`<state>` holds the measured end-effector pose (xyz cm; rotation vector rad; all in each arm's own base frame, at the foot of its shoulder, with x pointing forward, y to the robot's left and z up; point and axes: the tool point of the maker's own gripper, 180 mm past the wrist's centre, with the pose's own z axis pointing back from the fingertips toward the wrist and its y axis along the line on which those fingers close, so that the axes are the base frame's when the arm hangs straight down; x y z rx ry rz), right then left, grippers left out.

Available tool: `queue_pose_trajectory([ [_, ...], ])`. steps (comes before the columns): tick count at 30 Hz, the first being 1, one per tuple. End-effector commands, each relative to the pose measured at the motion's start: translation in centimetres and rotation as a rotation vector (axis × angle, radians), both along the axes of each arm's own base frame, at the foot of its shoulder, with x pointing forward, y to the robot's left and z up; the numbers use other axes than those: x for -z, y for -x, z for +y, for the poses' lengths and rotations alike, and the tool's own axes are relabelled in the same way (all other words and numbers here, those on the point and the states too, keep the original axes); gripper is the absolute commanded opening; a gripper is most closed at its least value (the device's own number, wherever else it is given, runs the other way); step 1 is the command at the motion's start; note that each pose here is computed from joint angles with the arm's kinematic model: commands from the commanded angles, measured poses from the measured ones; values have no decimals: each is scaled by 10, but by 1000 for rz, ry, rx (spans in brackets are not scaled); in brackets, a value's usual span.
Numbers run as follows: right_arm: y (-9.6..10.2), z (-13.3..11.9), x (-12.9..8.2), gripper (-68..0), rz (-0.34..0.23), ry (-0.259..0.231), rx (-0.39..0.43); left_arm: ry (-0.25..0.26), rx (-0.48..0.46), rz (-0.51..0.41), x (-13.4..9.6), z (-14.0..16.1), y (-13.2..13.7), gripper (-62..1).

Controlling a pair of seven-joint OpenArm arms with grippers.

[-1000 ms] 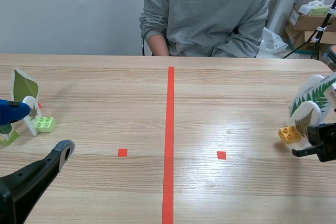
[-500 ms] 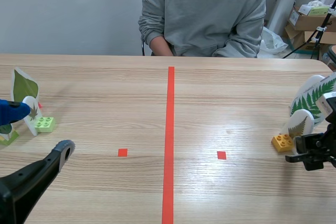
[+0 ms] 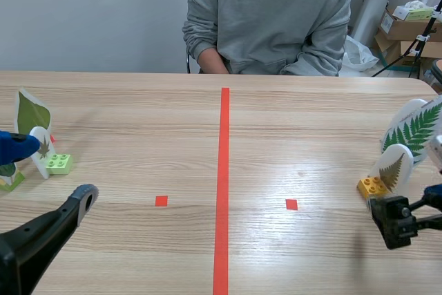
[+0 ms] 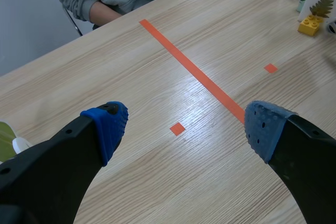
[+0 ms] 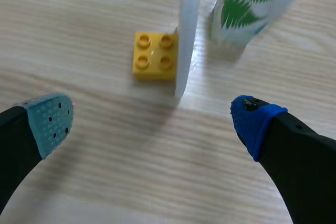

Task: Do the leaf sorting experiment

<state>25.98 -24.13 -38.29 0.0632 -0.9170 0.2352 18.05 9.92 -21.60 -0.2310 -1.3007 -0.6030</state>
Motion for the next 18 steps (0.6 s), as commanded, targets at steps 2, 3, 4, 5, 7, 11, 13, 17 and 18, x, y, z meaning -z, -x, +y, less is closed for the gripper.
queue_pose_trajectory([
  [2, 11, 3, -18, -56, -36, 7, -61, 16, -1, -9, -3, -1, -1, -127],
  [3, 16, 9, -22, -56, -38, 1, -95, 16, -1, -9, -3, -1, -1, -127],
  [4, 21, 14, -26, -56, -39, -2, -129, 16, -2, -9, -3, -1, -1, -127],
  [5, 25, 20, -31, -56, -43, -5, -164, 16, -2, -8, -3, -1, -1, -127],
  [7, 29, 34, -43, -56, -58, -13, -240, 16, -2, -7, -2, -1, -1, -127],
  [11, 24, 56, -73, -56, -129, -28, -324, 15, -4, -3, -1, 0, -1, -127],
  [13, 19, 64, -88, -56, -166, -32, -342, 15, -4, -3, -1, 0, -1, -127],
  [17, 12, 80, -118, -56, -238, -37, -381, 15, -4, -3, -1, 0, -1, -127],
  [18, 11, 84, -125, -56, -253, -41, -389, 15, -4, -3, -1, 0, -1, -127],
])
